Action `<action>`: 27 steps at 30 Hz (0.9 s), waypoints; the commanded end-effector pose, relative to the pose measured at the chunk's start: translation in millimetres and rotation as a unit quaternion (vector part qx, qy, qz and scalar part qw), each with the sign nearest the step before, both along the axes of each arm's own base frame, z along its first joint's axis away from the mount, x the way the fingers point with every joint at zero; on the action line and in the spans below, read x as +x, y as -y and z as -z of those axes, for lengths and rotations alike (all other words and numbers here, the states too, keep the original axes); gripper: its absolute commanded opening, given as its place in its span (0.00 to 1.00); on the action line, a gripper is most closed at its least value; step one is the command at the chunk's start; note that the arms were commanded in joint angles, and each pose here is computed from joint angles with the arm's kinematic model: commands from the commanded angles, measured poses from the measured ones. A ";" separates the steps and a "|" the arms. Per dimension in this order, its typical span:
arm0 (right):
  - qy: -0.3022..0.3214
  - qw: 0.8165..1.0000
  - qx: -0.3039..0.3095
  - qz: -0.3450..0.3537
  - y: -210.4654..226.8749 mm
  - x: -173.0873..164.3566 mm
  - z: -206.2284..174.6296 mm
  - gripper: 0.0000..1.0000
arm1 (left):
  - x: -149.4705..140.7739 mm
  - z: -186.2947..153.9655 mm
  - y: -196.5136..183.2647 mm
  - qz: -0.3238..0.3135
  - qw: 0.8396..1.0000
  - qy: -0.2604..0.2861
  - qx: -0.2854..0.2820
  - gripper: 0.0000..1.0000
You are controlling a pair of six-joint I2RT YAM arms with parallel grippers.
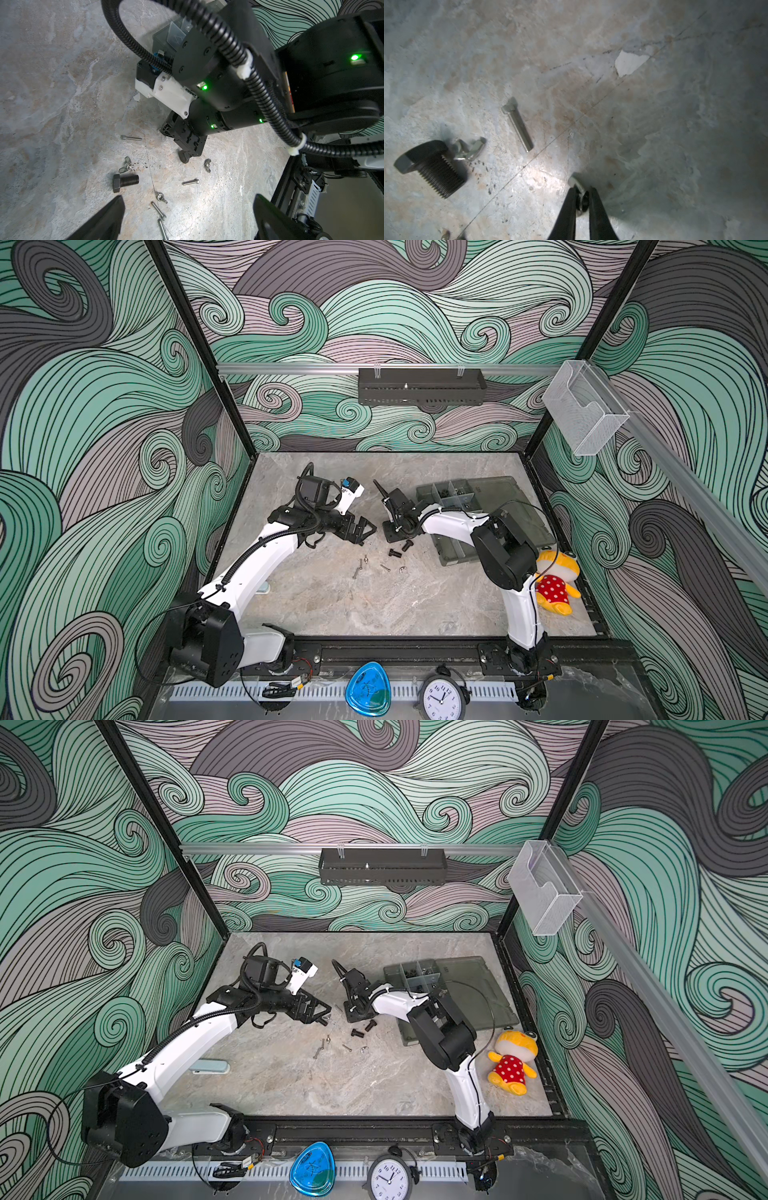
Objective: Sort the screws and nuts into containers
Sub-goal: Pick up the nut from the center of the table, then place the nut into the container.
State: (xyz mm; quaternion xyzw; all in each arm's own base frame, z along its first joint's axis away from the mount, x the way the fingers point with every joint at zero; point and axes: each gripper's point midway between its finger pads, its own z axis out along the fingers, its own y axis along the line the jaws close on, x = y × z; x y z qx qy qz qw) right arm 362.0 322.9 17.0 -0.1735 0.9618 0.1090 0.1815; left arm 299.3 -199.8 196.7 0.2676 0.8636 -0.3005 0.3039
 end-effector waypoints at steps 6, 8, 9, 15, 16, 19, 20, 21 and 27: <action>0.018 0.999 -0.024 0.010 15.2 7.3 -11.4 0.01 | 0.0 -15.7 0.1 -0.001 1.000 0.010 -0.015 0.99; 0.028 0.999 -0.018 0.019 23.3 15.1 -23.3 0.00 | -0.6 -15.4 0.8 0.000 1.000 0.009 -0.017 0.99; 0.033 0.999 -0.014 0.026 30.4 20.3 -30.2 0.00 | -0.8 -15.3 1.3 0.002 1.000 0.008 -0.020 0.99; 0.053 0.994 0.019 0.099 101.9 57.7 -66.9 0.00 | -4.1 -22.4 8.4 0.015 0.999 0.008 -0.046 0.99; 0.059 0.991 0.026 0.114 117.0 64.0 -73.8 0.00 | -5.6 -23.3 9.9 0.020 0.998 0.009 -0.051 0.99; 0.070 0.984 0.024 0.161 164.9 77.7 -83.2 0.00 | -11.4 -30.1 17.9 0.042 0.996 0.012 -0.081 0.99; 0.073 0.982 0.019 0.174 178.2 79.7 -84.4 0.00 | -15.0 -32.8 22.6 0.055 0.994 0.010 -0.097 0.99; 0.075 0.979 0.013 0.190 194.7 81.6 -83.8 0.00 | -18.1 -34.5 26.3 0.064 0.992 0.007 -0.110 0.99; 0.081 0.963 -0.018 0.255 263.6 85.5 -76.5 0.00 | -30.5 -46.3 36.8 0.096 0.986 0.037 -0.132 0.99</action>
